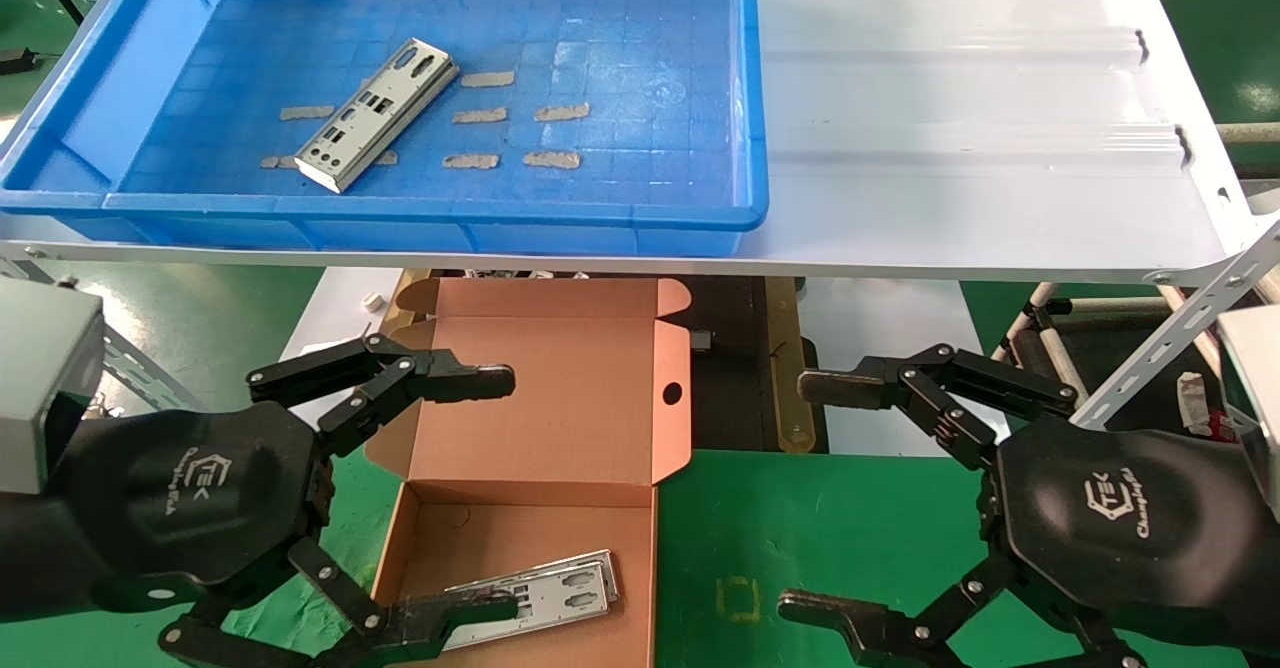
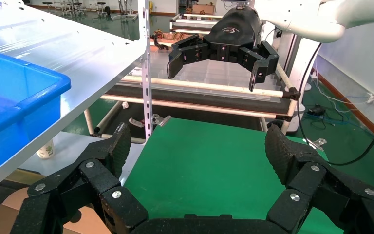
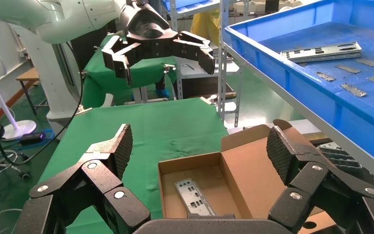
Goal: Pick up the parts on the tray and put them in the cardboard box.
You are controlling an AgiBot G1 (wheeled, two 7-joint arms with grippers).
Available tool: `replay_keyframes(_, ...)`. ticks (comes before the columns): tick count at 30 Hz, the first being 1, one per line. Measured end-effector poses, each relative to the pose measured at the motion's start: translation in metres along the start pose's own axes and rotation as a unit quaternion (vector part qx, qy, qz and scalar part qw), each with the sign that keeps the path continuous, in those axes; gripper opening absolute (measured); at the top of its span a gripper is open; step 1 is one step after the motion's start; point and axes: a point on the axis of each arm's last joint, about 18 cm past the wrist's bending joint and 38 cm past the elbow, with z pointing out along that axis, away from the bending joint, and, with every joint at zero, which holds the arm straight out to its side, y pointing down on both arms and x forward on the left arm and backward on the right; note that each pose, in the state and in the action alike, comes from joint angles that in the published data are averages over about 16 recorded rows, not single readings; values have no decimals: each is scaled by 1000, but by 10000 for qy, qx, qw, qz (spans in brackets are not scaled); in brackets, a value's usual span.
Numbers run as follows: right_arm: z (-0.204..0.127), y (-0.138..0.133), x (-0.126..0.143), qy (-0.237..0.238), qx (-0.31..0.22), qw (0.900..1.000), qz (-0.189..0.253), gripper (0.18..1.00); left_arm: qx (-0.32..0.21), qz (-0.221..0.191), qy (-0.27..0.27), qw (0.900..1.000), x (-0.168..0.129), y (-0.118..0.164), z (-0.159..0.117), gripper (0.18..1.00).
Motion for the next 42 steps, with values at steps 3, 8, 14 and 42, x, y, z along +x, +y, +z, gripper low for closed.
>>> replay_keyframes(3, 0, 0, 0, 0, 0, 10000, 0, 1000, -1, -1, 0, 10000, 0, 0, 0, 1000)
replay_keyframes(8, 0, 0, 0, 1, 0, 10000, 0, 1000, -3, -2, 1, 10000, 0, 0, 0, 1000)
replay_keyframes(14, 0, 0, 0, 1, 0, 10000, 0, 1000, -3, -2, 1, 10000, 0, 0, 0, 1000)
replay_keyframes(42, 0, 0, 0, 0, 0, 10000, 0, 1000, -3, -3, 0, 10000, 0, 1, 0, 1000)
